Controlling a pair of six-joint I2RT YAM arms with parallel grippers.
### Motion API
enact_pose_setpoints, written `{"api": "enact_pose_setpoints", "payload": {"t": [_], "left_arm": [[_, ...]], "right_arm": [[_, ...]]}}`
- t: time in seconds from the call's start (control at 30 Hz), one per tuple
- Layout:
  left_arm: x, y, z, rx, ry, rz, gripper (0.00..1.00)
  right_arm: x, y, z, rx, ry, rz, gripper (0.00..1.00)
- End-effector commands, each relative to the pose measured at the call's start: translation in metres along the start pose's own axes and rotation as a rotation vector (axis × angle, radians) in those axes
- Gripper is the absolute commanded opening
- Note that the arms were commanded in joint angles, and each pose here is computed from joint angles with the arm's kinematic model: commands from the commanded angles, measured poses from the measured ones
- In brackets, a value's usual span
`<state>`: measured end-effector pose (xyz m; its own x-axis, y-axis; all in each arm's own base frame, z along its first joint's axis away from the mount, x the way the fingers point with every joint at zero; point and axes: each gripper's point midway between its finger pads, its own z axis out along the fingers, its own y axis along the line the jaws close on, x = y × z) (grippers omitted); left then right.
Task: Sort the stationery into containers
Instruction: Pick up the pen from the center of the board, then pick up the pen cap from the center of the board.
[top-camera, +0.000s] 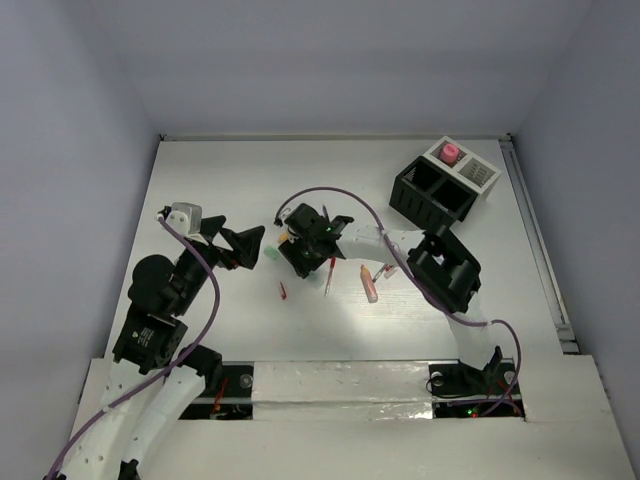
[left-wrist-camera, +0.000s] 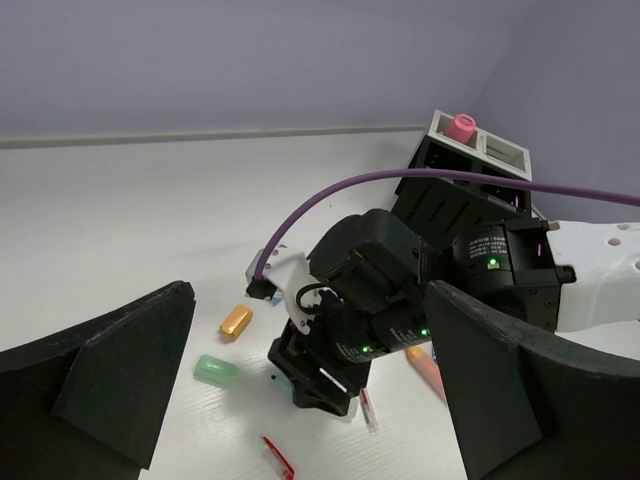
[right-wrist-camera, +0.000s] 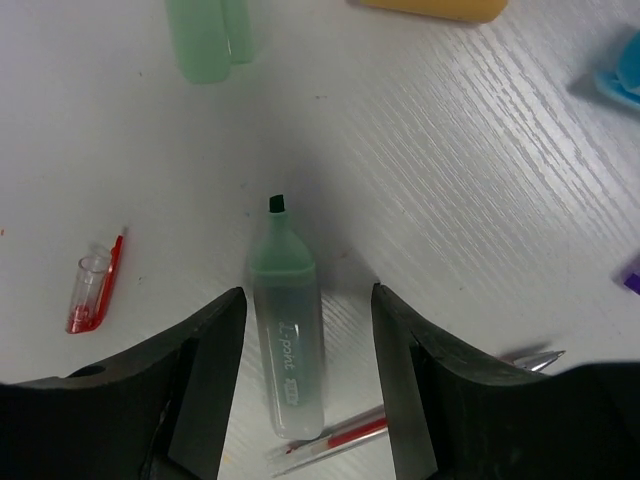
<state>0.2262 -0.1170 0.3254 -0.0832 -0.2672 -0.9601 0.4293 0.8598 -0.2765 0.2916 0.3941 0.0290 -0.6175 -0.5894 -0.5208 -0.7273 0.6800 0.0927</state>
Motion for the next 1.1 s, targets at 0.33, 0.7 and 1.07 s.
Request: {"api": "enact_pose_setpoints", "payload": {"t": [0.33,0.7,1.07], "left_arm": [[-0.008,-0.005,0.004,0.018,-0.017,-0.021,0.99],[0.018,-0.024,0.019,0.113,0.121,-0.134,0.87],[0.063,-0.04,0.049,0.212,0.157,-0.37,0.67]], "right_arm": [[-0.01,-0.002,0.003,0.104,-0.034,0.053,0.13],[-0.119,-0.007,-0.147,0.088,-0.565,0.234,0.11],[-0.139,0.016,-0.22,-0.076,-0.802,0.3,0.13]]}}
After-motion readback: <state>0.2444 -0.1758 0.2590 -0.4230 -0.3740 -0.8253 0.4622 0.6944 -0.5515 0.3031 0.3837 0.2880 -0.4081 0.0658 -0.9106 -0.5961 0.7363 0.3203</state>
